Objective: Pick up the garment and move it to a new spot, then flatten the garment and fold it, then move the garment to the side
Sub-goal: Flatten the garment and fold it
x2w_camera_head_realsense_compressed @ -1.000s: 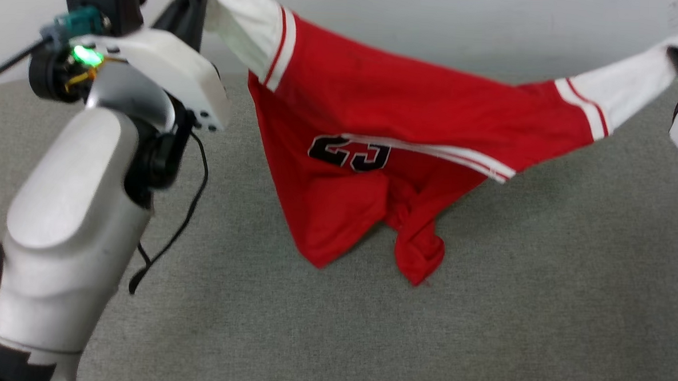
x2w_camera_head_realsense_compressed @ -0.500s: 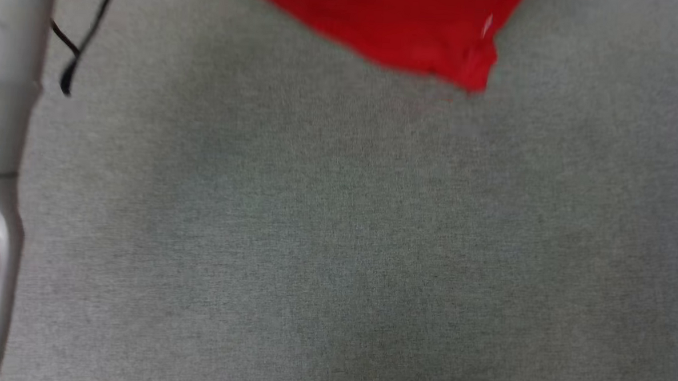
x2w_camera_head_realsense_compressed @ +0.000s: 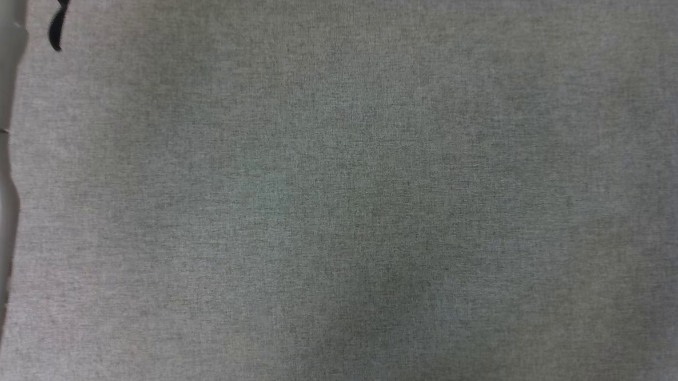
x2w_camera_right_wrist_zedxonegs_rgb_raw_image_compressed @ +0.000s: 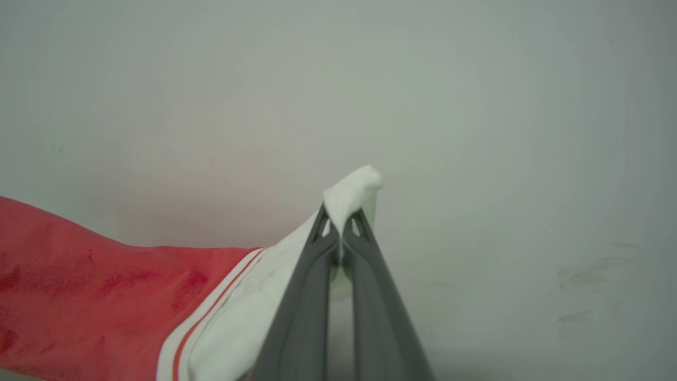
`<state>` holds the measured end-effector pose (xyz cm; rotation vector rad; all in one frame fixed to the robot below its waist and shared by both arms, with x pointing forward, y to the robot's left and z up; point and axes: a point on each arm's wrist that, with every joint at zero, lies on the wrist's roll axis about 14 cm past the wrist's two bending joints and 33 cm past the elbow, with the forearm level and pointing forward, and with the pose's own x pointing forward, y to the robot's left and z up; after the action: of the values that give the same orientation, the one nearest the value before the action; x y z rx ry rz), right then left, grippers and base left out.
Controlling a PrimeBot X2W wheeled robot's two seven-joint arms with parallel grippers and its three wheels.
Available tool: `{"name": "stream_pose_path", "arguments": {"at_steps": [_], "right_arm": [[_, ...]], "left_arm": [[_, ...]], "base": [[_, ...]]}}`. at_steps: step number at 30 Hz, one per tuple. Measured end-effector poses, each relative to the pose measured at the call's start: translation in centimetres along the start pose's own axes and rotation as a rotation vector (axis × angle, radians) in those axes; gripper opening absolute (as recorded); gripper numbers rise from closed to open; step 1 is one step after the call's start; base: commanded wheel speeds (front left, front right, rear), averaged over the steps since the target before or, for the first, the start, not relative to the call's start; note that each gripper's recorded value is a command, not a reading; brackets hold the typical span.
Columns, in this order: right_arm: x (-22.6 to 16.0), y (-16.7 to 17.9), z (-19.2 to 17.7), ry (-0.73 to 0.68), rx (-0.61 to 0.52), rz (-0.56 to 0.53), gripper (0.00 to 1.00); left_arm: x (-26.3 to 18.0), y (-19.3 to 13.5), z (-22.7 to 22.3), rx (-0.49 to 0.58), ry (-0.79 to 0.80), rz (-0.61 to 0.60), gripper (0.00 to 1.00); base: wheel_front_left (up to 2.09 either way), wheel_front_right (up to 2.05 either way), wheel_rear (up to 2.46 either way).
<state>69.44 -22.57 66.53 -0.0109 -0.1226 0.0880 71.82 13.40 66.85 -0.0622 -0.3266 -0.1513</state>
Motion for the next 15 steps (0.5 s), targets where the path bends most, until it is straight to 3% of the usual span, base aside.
{"name": "stream_pose_path", "arguments": {"at_steps": [8,15], "right_arm": [[-0.3,2.0,-9.7,0.187,0.054,0.035,0.0],[-4.8,3.0,-15.3,0.291,0.089,0.054,0.0]], "left_arm": [[-3.5,0.9,-10.1,-0.079,0.203,0.03,0.0],[-9.3,1.6,-14.8,-0.141,0.342,0.066,0.0]], "base": [[0.0,0.0,0.0],[0.0,0.0,0.0]]}}
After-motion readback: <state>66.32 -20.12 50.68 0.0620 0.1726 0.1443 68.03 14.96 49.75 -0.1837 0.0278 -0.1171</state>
